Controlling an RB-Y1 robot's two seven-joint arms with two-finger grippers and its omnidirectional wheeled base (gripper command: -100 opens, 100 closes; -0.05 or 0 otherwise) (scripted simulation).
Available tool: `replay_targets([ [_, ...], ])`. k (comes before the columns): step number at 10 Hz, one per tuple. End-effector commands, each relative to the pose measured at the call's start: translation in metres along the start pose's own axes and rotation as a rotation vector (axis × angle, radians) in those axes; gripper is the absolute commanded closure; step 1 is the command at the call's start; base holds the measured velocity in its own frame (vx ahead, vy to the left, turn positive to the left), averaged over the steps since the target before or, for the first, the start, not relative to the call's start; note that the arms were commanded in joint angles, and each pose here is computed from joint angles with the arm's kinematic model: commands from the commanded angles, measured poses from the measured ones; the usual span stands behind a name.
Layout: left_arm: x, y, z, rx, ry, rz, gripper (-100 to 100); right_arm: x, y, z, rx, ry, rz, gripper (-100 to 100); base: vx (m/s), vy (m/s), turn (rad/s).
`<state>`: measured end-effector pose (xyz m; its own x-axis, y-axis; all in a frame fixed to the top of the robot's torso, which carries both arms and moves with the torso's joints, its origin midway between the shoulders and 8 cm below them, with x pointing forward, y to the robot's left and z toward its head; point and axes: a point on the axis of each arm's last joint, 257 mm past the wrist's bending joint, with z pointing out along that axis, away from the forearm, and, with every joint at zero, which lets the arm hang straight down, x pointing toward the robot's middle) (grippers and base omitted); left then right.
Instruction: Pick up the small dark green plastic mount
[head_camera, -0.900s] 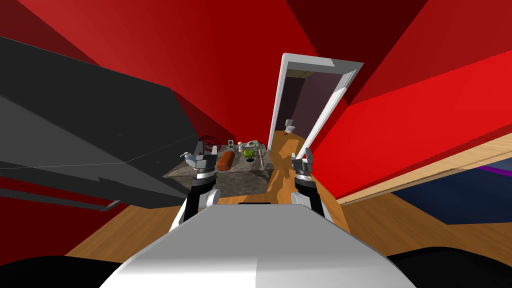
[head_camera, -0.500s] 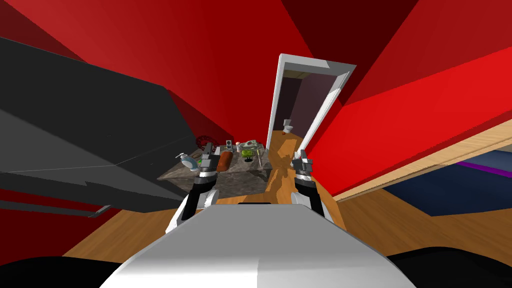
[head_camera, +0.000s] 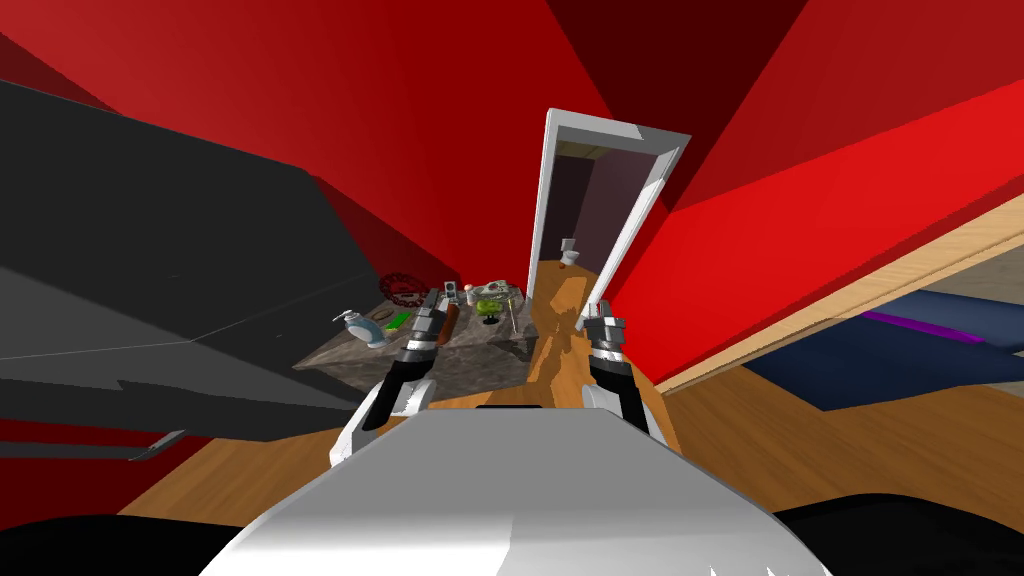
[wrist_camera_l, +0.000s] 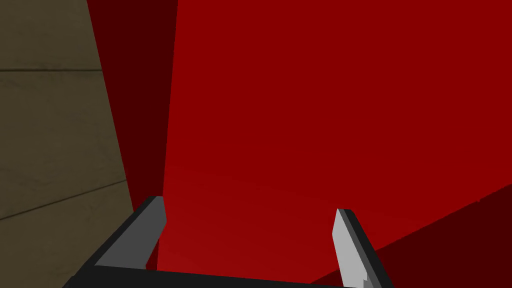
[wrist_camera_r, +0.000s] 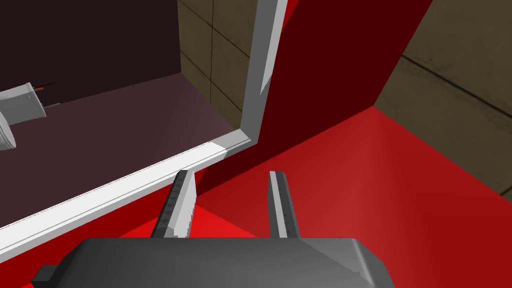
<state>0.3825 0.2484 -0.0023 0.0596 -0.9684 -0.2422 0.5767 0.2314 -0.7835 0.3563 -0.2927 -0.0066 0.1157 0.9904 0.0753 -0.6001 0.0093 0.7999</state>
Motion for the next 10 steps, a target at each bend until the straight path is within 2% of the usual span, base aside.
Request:
replay_targets([
  [1,0.002,0.004,0.002,-0.018,0.014,0.001,-100,0.000,0.000,0.000,0.000,0.000,0.000,0,-0.002,-0.019,-0.033],
  [5,0.021,0.048,0.000,-0.165,0.126,0.016,-100,0.000,0.000,0.000,0.000,0.000,0.000,0,0.003,-0.051,-0.121],
  [6,0.021,0.049,-0.001,-0.172,0.127,0.016,-100,0.000,0.000,0.000,0.000,0.000,0.000,0,0.002,-0.041,-0.016],
  [7,0.026,0.062,-0.003,-0.215,0.156,0.023,-100,0.000,0.000,0.000,0.000,0.000,0.000,0,-0.002,-0.033,-0.083],
  [8,0.026,0.062,-0.003,-0.215,0.156,0.023,-100,0.000,0.000,0.000,0.000,0.000,0.000,0,-0.002,-0.023,-0.049],
  [10,0.033,0.084,-0.008,-0.287,0.214,0.041,-100,0.000,0.000,0.000,0.000,0.000,0.000,0,0.000,-0.045,-0.134],
])
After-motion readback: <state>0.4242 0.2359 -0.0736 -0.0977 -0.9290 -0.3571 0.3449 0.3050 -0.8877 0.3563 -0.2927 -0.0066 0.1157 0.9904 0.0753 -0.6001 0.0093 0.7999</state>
